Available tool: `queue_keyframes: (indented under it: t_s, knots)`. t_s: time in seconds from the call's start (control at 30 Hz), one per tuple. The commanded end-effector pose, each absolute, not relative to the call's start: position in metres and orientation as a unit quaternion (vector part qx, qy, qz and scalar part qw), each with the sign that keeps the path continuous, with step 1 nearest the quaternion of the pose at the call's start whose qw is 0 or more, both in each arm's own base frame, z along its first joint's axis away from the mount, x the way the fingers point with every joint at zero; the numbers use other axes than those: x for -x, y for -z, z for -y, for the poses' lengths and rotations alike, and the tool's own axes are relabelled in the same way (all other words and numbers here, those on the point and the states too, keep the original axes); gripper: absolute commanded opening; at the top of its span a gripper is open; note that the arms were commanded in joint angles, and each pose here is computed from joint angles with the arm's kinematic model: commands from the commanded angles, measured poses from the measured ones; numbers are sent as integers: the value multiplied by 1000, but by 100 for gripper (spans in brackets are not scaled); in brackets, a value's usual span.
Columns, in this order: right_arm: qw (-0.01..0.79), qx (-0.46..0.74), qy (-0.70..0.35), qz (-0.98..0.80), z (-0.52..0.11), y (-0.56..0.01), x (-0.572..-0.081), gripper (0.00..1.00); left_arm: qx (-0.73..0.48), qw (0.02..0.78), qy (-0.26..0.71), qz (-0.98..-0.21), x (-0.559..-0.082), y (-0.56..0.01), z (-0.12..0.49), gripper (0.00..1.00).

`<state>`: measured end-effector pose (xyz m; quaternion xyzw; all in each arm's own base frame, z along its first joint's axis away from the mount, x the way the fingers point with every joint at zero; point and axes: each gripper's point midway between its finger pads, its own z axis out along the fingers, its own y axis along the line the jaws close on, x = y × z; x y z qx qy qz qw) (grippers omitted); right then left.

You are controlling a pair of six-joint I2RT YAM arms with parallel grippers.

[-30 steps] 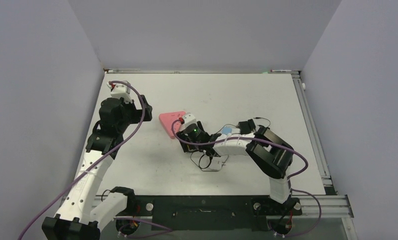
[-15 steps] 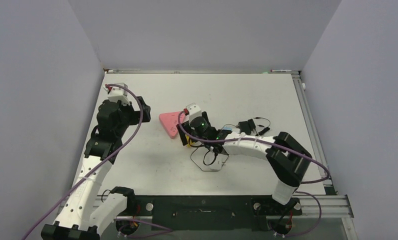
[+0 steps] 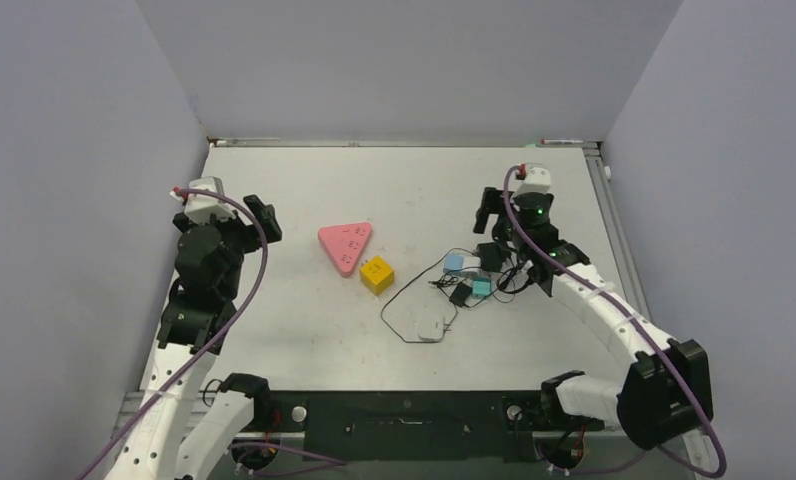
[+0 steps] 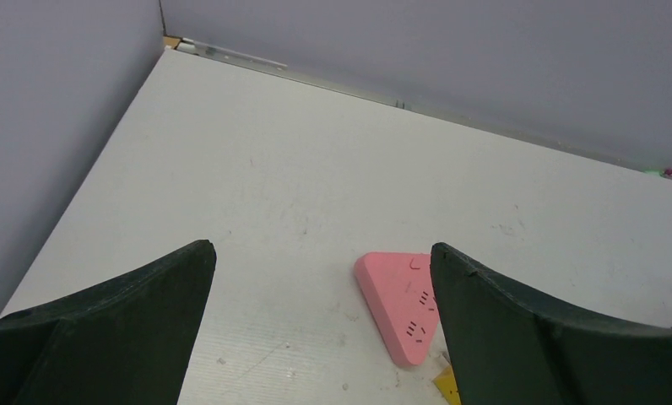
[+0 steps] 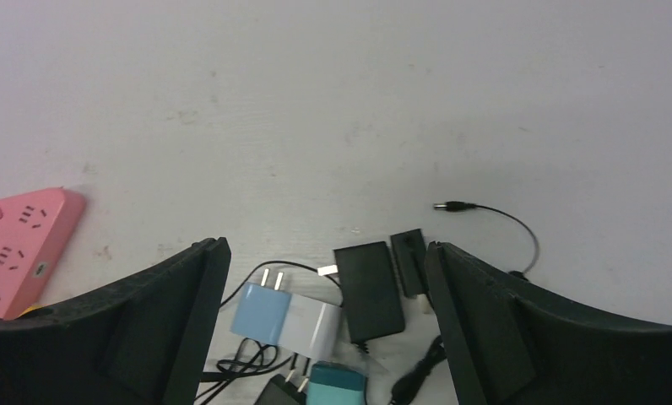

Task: Pull the plug off the socket
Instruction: Reset both arms

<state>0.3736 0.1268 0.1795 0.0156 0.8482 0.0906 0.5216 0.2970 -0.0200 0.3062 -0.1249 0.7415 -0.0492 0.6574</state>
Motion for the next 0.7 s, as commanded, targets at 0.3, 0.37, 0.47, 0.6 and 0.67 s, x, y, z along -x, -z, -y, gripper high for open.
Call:
queue_keyframes:
  t_s: [0.3,0.37,0.47,0.6,0.67]
  knots:
    - [676,-69,-5,-734,-42,-258,-329,90,112,702,51,-701,-290,-331,19,96]
    - [678,-69,-6,-732,-42,-260,-329,90,109,702,53,-702,-291,-331,20,96]
    - [678,-68,-5,-732,-42,-261,-328,90,107,701,53,-703,-291,-331,21,96]
    - [679,-68,-7,-731,-42,-263,-328,90,108,699,48,-706,-291,-329,19,96]
    - [678,-69,-9,-731,-43,-264,-328,90,106,699,50,-705,-291,-330,20,96]
